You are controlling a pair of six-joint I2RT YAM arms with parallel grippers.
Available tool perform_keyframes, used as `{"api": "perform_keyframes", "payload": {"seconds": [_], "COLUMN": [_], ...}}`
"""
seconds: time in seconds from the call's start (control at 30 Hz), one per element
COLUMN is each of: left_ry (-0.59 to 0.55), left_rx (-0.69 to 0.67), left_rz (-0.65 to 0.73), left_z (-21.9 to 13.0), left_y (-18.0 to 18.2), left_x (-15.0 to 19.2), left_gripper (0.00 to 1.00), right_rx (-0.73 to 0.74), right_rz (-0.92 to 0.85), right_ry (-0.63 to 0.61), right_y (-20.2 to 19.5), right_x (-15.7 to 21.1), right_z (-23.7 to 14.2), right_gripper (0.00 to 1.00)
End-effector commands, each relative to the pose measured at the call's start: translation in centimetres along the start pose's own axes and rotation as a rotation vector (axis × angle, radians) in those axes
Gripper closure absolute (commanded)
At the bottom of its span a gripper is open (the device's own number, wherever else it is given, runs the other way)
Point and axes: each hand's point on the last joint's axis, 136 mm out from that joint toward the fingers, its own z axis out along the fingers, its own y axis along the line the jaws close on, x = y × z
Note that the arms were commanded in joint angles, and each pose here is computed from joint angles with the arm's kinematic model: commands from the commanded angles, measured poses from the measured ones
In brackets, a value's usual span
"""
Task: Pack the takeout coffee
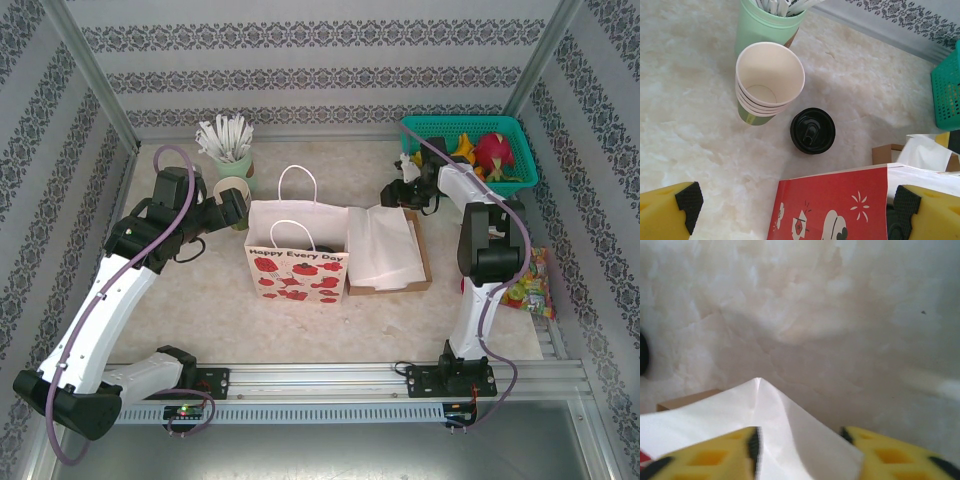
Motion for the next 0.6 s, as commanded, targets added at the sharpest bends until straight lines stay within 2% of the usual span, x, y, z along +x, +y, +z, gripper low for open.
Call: {"api": "perform_keyframes", "payload": {"seconds": [0.0,0.07,0.17,0.33,0.57], "left_ry": [-0.018,-0.018,-0.024,-0.08,-0.185], "left_rx": [-0.016,-0.012,0.009,0.142,0.498], "left_rz": [0.012,0.015,0.027,0.113,0.46], "left_z": [-0.8,-0.8,-0.8,-1.8,-5.7], "left_y": [0.5,0.5,0.0,-2.6,-10.0], "left_x": [-0.5,-0.6,-0.7,-2.2,-4.3], "left_gripper": [0.0,0.0,0.0,0.0,0.0], "right_rx": [-0.029,-0.021,-0.008,-0.004,-0.027], "right_rz": [-0.036,-0.049,-0.072,-0.17,-0.407], "right_ry": [-0.05,-0.07,-0.109,-0.232,-0.434], "right_y": [0.9,1.0,1.7,4.6,12.2], "right_x": [-0.6,-0.7,-0.9,-1.3,-0.4], "right_z": [-1.8,-2.3,-3.8,-8.8,-18.4], "right_gripper": [0.7,0.86,0.99,1.0,1.0]}}
